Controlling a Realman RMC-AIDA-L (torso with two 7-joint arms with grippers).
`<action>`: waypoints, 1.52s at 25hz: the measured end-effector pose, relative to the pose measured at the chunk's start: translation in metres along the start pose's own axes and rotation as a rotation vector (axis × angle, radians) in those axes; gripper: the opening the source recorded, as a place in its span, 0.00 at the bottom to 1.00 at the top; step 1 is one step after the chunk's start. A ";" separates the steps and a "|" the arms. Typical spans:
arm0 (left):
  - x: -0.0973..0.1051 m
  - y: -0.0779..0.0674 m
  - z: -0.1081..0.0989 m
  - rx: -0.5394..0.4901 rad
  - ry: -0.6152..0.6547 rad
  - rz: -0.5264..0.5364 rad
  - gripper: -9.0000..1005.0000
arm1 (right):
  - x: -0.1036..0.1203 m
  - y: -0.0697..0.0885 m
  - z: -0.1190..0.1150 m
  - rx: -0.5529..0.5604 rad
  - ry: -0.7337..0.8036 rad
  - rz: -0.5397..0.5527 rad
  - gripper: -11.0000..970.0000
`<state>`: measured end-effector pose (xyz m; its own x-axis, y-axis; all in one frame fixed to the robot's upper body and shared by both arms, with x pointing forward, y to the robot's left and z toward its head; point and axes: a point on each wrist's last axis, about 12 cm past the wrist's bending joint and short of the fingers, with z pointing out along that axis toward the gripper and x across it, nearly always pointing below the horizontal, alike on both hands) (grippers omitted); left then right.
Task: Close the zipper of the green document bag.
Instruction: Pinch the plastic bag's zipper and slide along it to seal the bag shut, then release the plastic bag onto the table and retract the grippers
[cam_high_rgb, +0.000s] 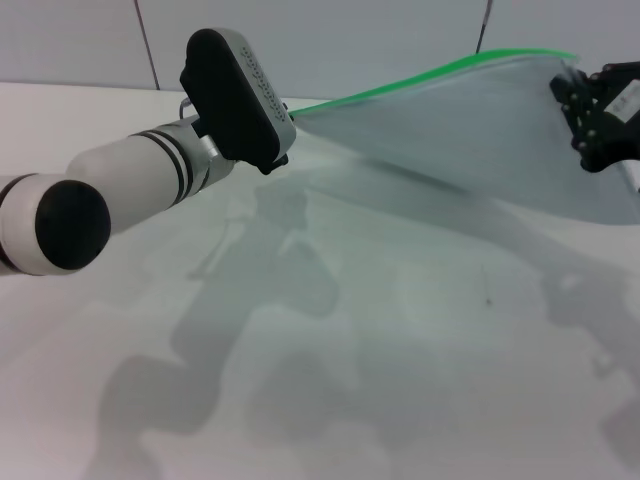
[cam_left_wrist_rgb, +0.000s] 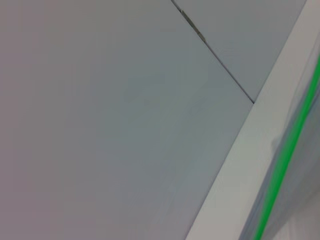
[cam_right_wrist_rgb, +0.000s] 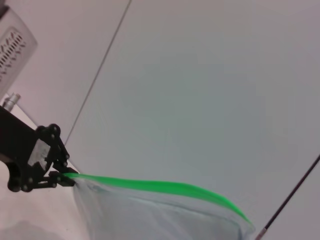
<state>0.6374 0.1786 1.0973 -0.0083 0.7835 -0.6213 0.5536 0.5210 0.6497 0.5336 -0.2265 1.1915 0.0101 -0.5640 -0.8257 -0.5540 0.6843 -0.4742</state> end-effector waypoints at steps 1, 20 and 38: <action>0.000 0.000 0.000 0.000 -0.001 -0.001 0.08 | 0.001 -0.001 0.000 0.003 0.002 0.001 0.19; -0.016 0.000 -0.001 -0.066 -0.080 0.017 0.08 | 0.001 -0.004 0.005 0.041 -0.012 0.014 0.23; -0.013 0.008 -0.021 -0.353 -0.215 -0.366 0.65 | 0.007 0.005 0.013 0.216 -0.100 0.151 0.66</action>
<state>0.6249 0.1799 1.1196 0.0431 0.4624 -0.8856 0.2335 0.8573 0.4589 0.5419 -0.2212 1.1796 0.0289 -0.4067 -0.9131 -0.3653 0.8460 -0.3884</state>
